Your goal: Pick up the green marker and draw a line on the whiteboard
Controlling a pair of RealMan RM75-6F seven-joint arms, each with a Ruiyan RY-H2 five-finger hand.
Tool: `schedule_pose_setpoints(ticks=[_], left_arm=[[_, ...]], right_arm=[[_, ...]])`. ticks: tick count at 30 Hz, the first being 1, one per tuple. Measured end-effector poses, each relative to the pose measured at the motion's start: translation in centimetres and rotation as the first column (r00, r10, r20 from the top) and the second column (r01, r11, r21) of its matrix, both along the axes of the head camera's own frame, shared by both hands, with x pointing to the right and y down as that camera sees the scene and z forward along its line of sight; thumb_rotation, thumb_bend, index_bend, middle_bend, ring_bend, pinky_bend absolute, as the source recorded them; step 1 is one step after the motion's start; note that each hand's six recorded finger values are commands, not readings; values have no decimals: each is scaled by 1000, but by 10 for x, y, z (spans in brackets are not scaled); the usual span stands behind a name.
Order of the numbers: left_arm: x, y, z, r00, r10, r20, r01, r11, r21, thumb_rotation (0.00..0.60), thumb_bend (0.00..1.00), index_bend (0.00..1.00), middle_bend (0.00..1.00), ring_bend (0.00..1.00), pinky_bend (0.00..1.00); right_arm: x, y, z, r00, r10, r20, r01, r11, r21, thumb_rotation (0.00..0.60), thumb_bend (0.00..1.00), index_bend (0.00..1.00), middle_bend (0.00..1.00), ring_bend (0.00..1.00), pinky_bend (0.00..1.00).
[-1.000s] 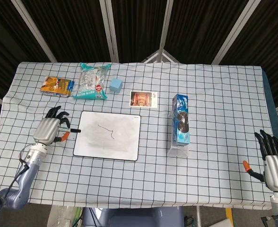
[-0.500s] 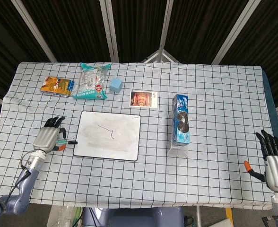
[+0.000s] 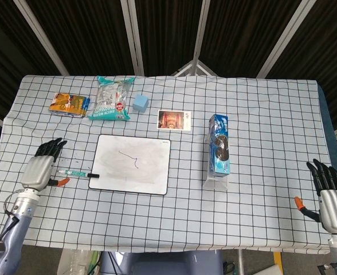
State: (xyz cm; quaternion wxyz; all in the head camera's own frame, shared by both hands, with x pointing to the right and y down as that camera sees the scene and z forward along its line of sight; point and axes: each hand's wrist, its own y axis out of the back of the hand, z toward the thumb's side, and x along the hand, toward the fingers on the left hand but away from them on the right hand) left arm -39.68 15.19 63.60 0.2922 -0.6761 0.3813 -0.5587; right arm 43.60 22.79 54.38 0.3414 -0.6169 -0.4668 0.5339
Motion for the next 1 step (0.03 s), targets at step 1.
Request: schedule_pose_setpoints(ticks=[1], left_arm=[[-4, 2, -7, 1000, -12, -3, 12, 1000, 9, 600, 182, 33, 0, 0, 0]], right_arm=[[0, 0, 1, 1000, -7, -5, 7, 1000, -5, 600, 300, 0, 0, 0, 0]])
